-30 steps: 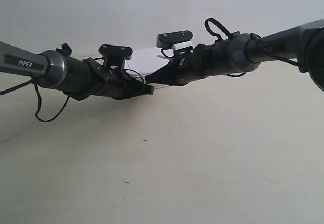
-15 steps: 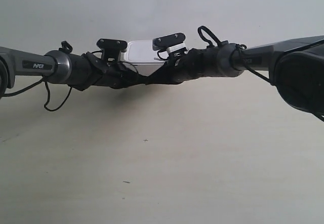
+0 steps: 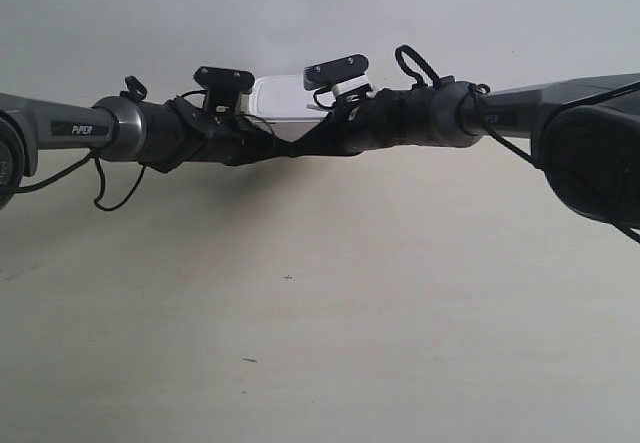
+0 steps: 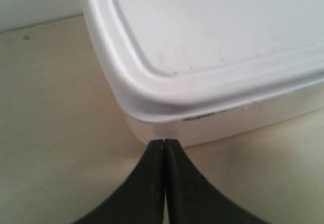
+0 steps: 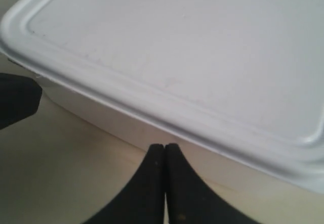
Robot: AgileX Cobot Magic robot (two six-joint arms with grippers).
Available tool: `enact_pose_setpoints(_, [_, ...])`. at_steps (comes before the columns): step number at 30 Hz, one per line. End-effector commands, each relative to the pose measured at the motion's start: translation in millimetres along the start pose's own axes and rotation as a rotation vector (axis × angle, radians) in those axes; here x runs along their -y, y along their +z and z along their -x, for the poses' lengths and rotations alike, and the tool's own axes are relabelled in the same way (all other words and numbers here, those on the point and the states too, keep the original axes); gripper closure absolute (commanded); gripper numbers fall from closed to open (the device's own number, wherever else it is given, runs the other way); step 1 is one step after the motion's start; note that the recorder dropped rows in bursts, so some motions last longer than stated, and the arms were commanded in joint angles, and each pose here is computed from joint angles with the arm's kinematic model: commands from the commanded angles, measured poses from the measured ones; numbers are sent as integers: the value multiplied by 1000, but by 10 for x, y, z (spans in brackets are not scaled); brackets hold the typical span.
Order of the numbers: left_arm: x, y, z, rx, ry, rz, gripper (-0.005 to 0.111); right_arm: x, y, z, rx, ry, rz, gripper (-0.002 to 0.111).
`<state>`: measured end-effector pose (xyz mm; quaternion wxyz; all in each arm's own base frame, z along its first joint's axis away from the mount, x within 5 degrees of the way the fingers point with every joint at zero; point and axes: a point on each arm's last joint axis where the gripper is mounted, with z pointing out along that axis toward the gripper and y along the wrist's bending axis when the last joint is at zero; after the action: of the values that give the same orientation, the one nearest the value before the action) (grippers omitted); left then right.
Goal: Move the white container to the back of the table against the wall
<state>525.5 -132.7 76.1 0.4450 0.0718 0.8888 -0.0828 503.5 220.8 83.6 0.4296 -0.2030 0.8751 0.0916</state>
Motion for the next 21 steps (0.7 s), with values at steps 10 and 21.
enact_pose_setpoints(10, [80, -77, 26, -91, 14, -119, 107, 129, -1, -114, -119, -18, 8, 108])
enact_pose_setpoints(21, [93, -579, 276, -239, 68, -153, 107, 91, -555, 262, -295, -59, 64, 108])
